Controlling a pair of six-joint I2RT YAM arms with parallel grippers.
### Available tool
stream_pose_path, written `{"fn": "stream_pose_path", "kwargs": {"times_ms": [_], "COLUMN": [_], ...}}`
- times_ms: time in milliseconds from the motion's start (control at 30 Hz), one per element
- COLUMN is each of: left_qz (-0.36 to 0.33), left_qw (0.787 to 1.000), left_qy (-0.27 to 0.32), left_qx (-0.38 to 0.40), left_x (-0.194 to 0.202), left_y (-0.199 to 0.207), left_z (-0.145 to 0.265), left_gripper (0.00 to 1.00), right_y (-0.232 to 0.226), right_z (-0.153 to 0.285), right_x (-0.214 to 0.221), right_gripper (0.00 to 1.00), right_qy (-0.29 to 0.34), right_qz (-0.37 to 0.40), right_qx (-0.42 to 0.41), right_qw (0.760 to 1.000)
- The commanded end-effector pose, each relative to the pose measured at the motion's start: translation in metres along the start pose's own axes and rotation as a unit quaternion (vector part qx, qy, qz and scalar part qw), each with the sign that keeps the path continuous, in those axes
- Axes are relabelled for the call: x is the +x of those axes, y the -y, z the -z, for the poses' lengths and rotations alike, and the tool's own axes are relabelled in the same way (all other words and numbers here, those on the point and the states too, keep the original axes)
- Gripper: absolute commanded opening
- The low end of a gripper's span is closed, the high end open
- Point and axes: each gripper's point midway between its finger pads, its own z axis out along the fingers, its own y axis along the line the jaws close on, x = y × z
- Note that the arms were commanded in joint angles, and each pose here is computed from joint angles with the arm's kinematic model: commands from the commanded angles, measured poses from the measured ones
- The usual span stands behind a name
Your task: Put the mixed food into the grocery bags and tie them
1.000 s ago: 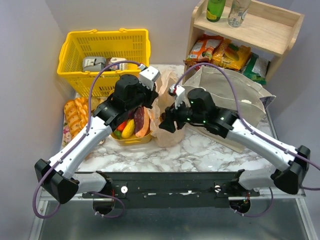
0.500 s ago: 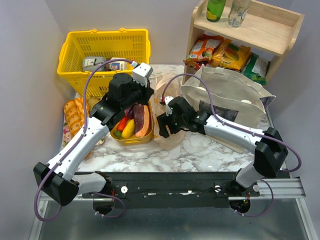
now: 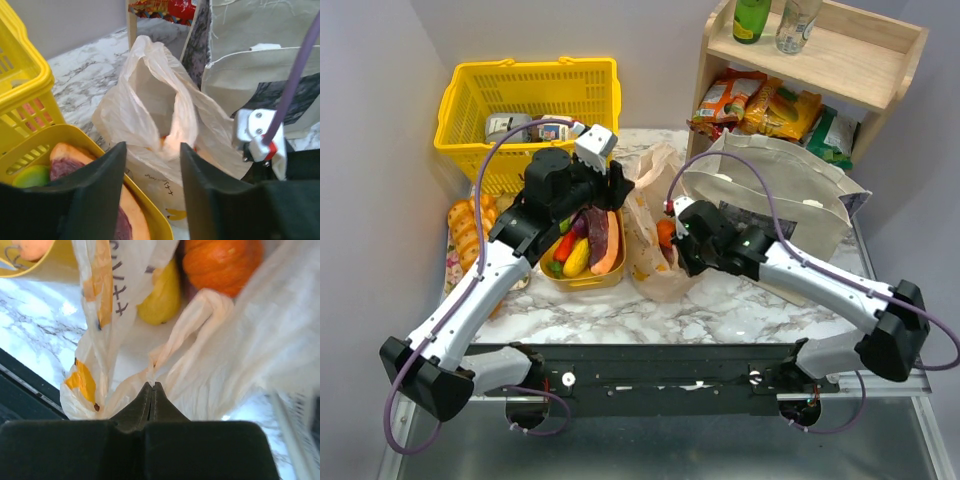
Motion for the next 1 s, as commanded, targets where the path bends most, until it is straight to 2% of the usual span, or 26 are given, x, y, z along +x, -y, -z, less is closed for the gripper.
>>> {"fn": "stream_pose_path", "kwargs": {"times_ms": [0,100,233,433,633,800,900,933,967], "left_qz": [-0.030,-0.042,-0.053,-0.048,-0.049,-0.021,-0.010,0.001,0.005], "left_qw": [0.998,0.996,0.993,0.997,0.998,0.999,0.999,0.999,0.999], "left_qy": [0.040,0.052,0.043,0.015,0.020,0.040,0.052,0.045,0.044], "left_qx": [0.036,0.056,0.100,0.065,0.013,0.011,0.012,0.013,0.015], "left_x": [-0.023,-0.032,-0.033,-0.024,-0.032,-0.046,-0.052,-0.047,-0.047], "left_y": [0.010,0.014,0.028,0.010,-0.015,-0.018,-0.021,-0.022,-0.022], "left_z": [0.021,0.030,0.031,0.005,-0.027,-0.052,-0.070,-0.079,-0.082], "left_gripper": [0.86,0.99,0.99,0.99,0.99,0.98,0.87,0.68,0.58], "right_y": [0.033,0.047,0.057,0.061,0.057,0.058,0.057,0.058,0.057], "right_z": [0.042,0.059,0.076,0.089,0.088,0.085,0.086,0.087,0.091], "right_x": [-0.020,-0.025,-0.032,-0.042,-0.043,-0.037,-0.037,-0.038,-0.039], "right_gripper": [0.01,0.01,0.01,0.01,0.01,0.01,0.01,0.01,0.01], "right_qy": [0.037,0.053,0.086,0.118,0.128,0.127,0.135,0.139,0.147], "right_qz": [0.048,0.058,0.060,0.054,0.052,0.049,0.050,0.049,0.050], "right_qx": [0.080,0.114,0.132,0.134,0.121,0.119,0.116,0.116,0.116], "right_qw": [0.995,0.990,0.986,0.983,0.983,0.984,0.983,0.982,0.981]}}
